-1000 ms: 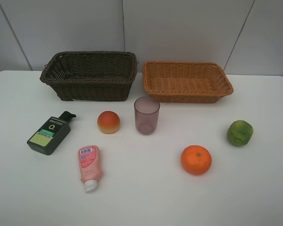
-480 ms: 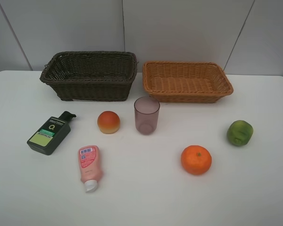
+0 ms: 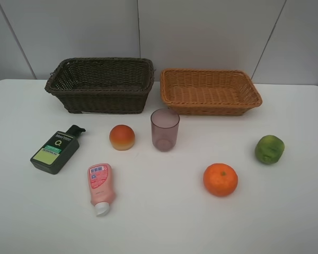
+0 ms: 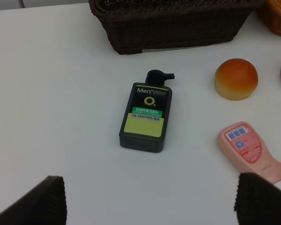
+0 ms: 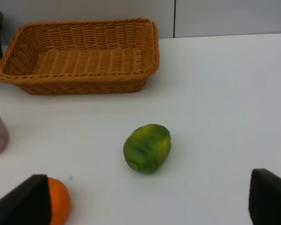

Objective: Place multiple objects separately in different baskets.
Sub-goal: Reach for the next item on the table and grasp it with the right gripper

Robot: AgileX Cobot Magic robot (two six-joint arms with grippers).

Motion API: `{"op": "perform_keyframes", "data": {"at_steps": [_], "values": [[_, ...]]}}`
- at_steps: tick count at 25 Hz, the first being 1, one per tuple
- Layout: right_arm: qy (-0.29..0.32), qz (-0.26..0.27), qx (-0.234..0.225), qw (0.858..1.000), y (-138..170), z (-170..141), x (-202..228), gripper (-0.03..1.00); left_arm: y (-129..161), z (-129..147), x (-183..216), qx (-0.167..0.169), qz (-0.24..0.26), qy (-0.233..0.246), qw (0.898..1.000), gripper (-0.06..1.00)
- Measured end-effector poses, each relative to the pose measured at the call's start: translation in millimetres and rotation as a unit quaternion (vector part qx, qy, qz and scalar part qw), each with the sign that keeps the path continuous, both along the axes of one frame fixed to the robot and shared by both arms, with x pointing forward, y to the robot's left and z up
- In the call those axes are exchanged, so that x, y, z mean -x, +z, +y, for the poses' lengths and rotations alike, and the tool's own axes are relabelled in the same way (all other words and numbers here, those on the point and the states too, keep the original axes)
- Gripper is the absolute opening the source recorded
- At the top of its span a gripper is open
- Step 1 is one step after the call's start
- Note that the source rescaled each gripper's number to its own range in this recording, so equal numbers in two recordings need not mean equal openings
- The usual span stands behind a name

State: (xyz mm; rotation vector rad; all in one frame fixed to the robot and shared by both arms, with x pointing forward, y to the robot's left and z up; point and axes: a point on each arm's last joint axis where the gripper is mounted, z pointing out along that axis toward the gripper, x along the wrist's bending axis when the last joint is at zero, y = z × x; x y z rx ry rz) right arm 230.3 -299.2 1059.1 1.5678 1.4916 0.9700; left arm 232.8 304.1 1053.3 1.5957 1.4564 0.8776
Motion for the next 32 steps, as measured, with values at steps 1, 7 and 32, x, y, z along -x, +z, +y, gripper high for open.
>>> {"op": "perform_keyframes", "data": {"at_steps": [1,7,32], "values": [[0.000,0.000,0.000,1.000,0.0,0.0,0.0,0.72,0.0,0.0,0.0,0.000,0.000,0.000,1.000,0.93],[0.000,0.000,0.000,1.000,0.0,0.0,0.0,0.72,0.0,0.0,0.0,0.000,0.000,0.000,1.000,0.93],[0.057,0.368,0.032,0.928,1.4,19.4,-194.2,0.73,0.0,0.0,0.0,0.000,0.000,0.000,1.000,0.93]]}}
